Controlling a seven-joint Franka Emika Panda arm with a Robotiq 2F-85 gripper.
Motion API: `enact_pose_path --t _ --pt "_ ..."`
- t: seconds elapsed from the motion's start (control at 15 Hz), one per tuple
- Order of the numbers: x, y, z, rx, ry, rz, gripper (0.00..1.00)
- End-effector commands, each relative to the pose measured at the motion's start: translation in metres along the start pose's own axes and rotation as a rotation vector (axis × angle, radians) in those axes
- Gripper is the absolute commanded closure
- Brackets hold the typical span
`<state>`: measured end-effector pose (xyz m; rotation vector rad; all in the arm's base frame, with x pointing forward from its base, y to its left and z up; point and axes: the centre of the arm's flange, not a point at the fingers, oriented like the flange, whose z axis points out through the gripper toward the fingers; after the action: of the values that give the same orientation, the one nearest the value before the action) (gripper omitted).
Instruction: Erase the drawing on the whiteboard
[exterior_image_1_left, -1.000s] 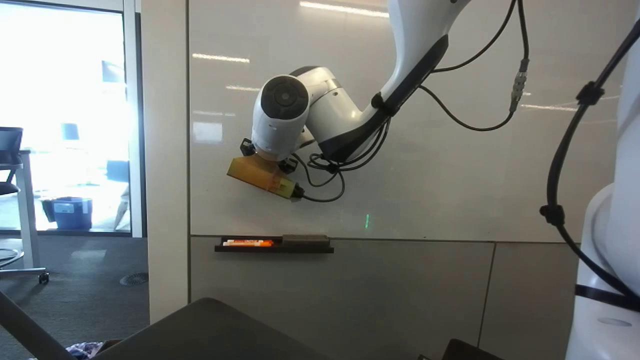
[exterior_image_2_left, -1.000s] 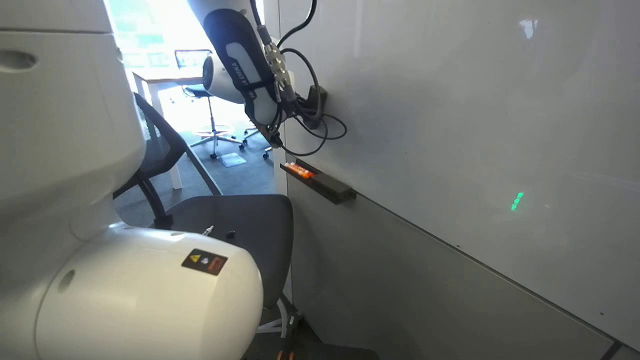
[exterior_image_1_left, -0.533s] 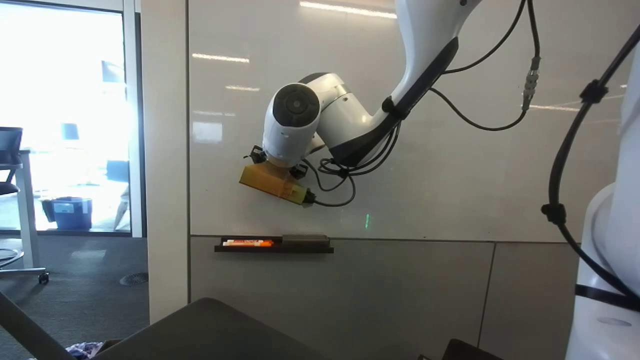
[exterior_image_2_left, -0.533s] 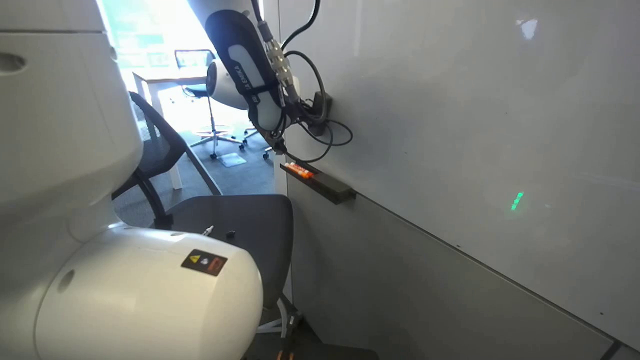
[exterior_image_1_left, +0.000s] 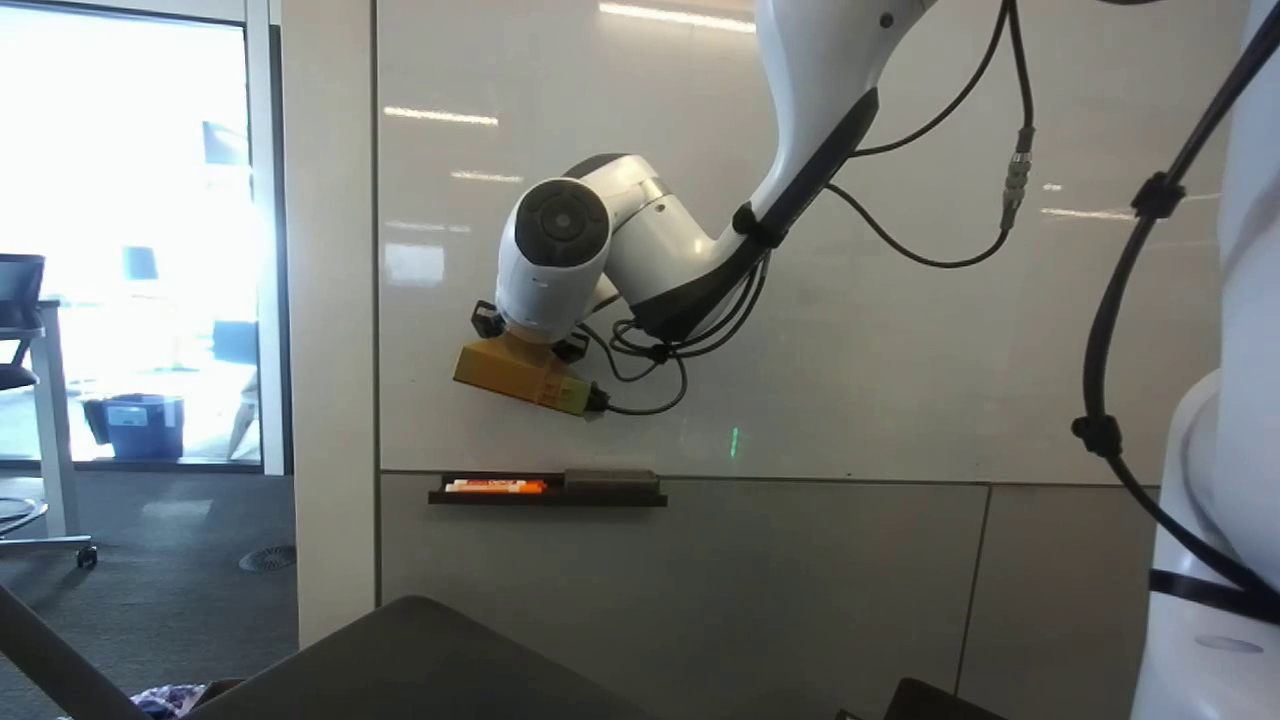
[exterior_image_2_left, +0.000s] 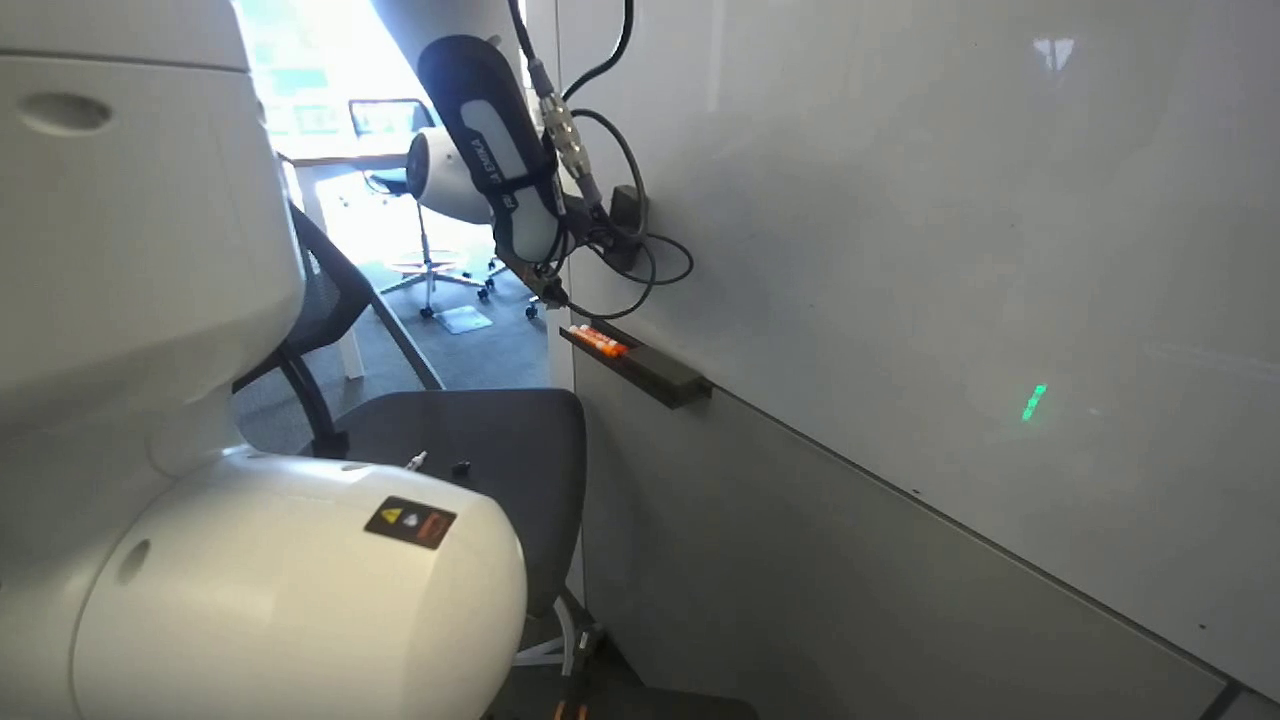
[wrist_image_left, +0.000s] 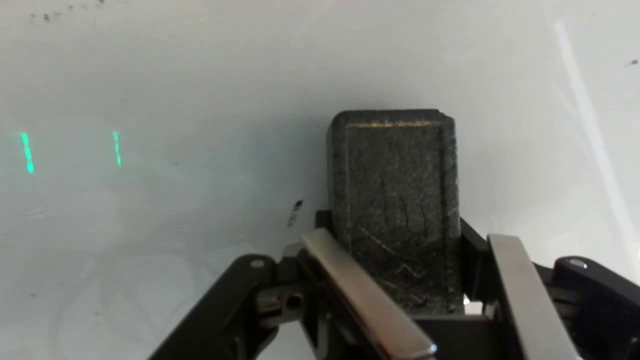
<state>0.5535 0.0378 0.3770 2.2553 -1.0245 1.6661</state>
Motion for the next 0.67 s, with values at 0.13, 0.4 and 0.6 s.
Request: enact_pose_path --t 0.13,0.4,0.6 --pt "0.023 -0.068 0.063 0.034 0.062 -0.105 0.69" --pt "0.030 -0.091 0.069 0.043 0.034 -0.085 0.69" --pt "0.030 -0.076 0.065 0.017 -0.053 -0.008 0.69"
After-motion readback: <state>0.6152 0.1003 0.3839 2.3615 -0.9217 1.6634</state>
